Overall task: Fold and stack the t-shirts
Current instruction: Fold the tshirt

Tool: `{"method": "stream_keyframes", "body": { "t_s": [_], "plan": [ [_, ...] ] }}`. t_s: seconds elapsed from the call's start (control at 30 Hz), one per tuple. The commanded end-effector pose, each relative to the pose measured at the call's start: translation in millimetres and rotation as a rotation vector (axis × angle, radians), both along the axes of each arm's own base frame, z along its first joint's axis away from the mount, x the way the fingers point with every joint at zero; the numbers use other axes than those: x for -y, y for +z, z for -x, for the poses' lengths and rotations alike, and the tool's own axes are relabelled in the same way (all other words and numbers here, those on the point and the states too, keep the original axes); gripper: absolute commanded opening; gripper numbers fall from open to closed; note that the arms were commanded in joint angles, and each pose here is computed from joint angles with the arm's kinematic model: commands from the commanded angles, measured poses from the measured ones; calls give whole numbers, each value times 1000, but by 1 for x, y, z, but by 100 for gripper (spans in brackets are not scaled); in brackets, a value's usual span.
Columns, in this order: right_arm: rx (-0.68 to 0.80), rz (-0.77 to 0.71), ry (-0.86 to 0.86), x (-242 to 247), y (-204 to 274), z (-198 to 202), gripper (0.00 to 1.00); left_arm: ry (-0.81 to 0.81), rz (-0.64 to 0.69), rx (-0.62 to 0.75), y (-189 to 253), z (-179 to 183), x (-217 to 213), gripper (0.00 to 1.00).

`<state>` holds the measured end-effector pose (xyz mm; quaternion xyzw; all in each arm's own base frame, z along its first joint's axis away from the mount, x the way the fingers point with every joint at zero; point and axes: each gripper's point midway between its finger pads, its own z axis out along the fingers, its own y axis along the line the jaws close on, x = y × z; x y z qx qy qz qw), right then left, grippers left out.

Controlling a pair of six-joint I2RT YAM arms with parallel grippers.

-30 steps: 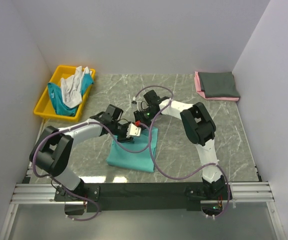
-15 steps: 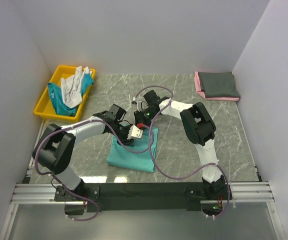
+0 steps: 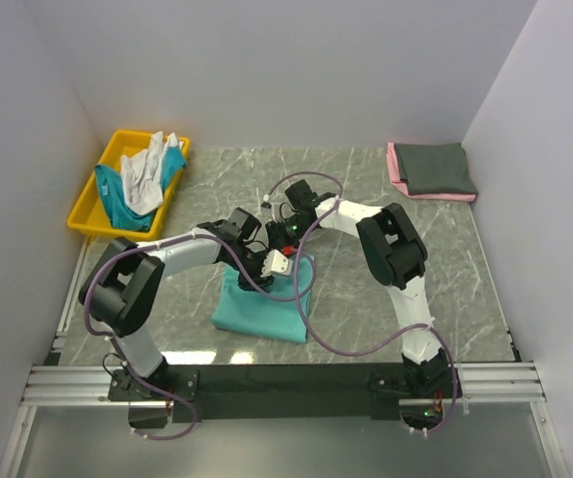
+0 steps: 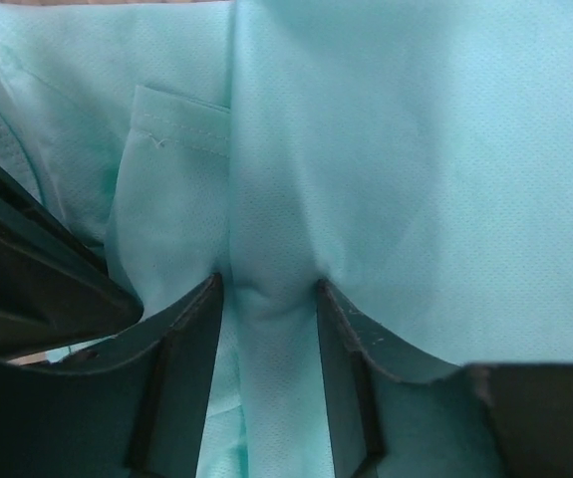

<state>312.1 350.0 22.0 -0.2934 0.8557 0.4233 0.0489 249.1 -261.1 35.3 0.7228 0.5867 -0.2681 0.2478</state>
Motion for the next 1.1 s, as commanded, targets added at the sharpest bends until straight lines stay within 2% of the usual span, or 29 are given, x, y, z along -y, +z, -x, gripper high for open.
{"method": "stream_keyframes", "body": {
  "t_s": [0.0, 0.03, 0.2, 0.3, 0.33, 0.63, 0.93, 1.07],
  "plan": [
    [3, -17, 14, -7, 3, -2, 21, -3, 12, 23, 10, -8, 8, 44],
    [2, -16, 14, -6, 2, -2, 21, -4, 14, 21, 10, -8, 8, 31],
    [-4, -11, 16, -5, -1, -1, 20, -5, 34, 24, 20, -3, 8, 17],
    [-5, -7, 14, -4, -3, -1, 20, 10, 42, 37, 25, -5, 9, 2],
    [-4, -8, 16, -5, -3, 0, 20, 18, 46, 47, 29, -6, 9, 1],
    [-35, -25, 24, -5, -5, 6, 18, 67, 120, 214, 75, -23, 10, 1],
    [-26, -49, 29, -8, 9, 2, 18, 128, 87, 286, 53, -56, 13, 1],
    [13, -45, 5, -4, 22, -14, 18, 136, 67, 279, 42, -61, 12, 1]
  ]
}}
